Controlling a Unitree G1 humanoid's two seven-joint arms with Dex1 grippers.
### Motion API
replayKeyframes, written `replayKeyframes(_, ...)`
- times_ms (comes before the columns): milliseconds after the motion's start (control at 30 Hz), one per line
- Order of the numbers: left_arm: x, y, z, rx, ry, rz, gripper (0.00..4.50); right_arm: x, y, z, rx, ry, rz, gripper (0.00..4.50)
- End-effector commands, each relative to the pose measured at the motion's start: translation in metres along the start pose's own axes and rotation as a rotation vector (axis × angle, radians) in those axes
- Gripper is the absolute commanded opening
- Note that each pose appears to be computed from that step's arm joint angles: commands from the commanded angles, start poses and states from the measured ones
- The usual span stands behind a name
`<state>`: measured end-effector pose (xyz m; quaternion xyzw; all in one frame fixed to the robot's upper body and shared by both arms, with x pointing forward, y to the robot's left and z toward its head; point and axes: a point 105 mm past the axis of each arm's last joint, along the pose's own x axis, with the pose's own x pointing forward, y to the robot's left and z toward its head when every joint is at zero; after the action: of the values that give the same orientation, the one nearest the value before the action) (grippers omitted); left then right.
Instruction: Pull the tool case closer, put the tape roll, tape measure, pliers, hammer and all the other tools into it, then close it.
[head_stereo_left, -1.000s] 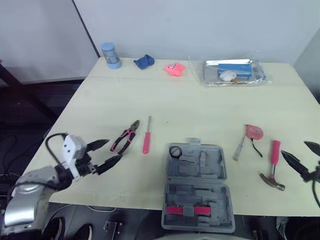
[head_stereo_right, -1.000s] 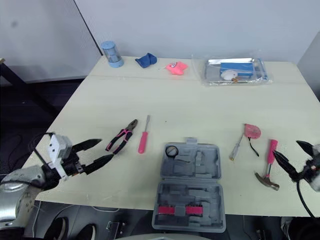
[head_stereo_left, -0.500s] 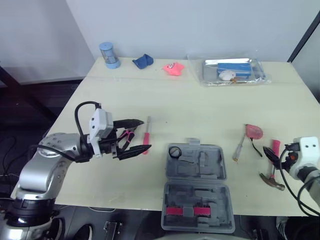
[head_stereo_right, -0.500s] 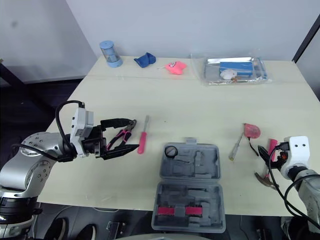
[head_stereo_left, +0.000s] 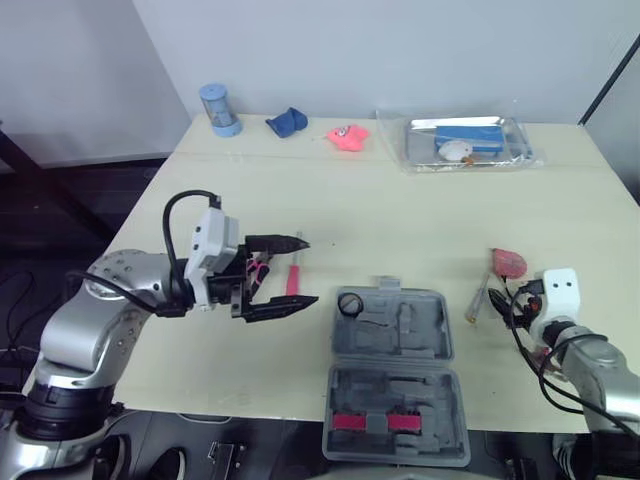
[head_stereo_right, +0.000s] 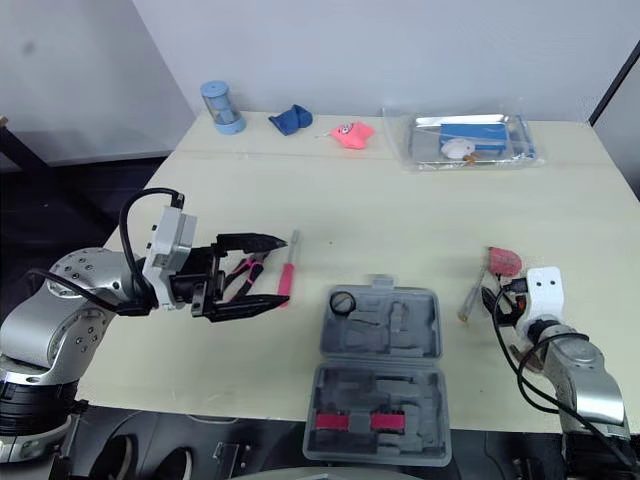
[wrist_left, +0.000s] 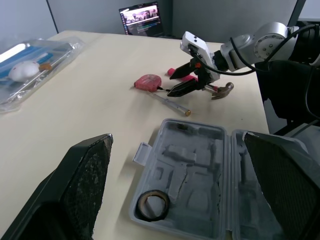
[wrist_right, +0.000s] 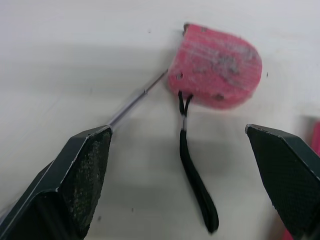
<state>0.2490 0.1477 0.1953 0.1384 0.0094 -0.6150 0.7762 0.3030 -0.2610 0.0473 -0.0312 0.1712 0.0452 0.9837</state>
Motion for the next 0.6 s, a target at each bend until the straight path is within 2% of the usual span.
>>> replayKeyframes(33,0.001,-0.002,0.009,0.041,-0.004,-0.013,4.46,0.005,-0.003,0.010,-0.012,-0.042,-0.018,4.50)
replayKeyframes(533,0.006,-0.004,0.014,0.060,-0.015,-0.009,4.46,0.020,-0.011,0.001,0.048,0.001,-0.057,4.50)
replayKeyframes(567,0.006,-0.004,0.014,0.061,-0.016,-0.010,4.50,0.021,-0.012,0.001,0.059,-0.001,-0.063,3.99)
replayKeyframes(600,0.006,-0.005,0.014,0.061,-0.017,-0.010,4.50,0.021,-0.013,0.001,0.065,-0.004,-0.067,3.68)
